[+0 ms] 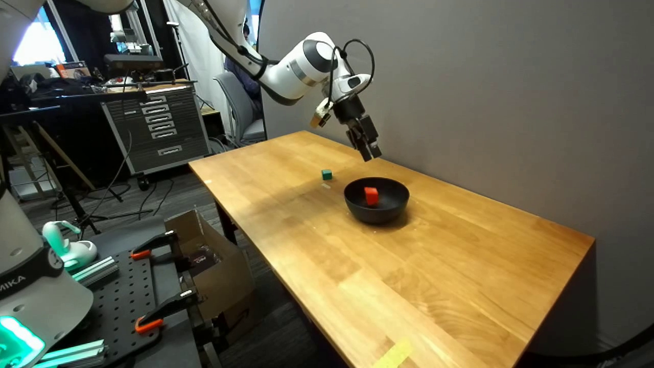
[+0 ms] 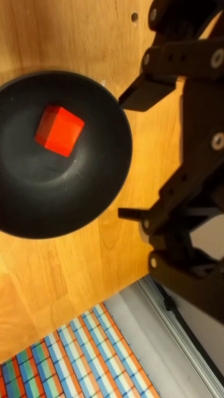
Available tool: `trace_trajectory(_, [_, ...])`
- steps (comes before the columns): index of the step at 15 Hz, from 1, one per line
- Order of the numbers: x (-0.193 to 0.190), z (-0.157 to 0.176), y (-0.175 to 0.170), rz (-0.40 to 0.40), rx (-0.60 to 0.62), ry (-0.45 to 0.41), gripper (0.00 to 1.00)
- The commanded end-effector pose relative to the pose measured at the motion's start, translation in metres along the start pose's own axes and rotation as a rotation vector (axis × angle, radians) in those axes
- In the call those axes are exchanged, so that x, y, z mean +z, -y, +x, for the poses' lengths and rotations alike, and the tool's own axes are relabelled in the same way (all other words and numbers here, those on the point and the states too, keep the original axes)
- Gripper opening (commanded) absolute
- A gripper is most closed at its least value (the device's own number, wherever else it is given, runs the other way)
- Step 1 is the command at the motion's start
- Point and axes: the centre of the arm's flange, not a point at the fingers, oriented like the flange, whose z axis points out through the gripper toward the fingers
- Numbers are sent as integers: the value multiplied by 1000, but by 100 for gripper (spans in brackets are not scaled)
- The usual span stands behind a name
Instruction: Put the blocks in the bowl
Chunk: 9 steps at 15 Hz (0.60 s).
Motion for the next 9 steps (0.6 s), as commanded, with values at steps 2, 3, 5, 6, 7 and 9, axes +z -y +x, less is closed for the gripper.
trace_trajectory(2, [-27,-9,37,142,-14,-11,100])
trace_trajectory(3, [-33,-11,56,188,-35,-6,100])
trace_trajectory(5, [-44,-15,88,261,-86,-2,100])
trace_trajectory(6, [-48,-18,101,299,-109,7,100])
trace_trajectory(7, [-48,-21,117,347,-132,28,100])
trace_trajectory(9, [-48,-26,141,394,-151,86,100])
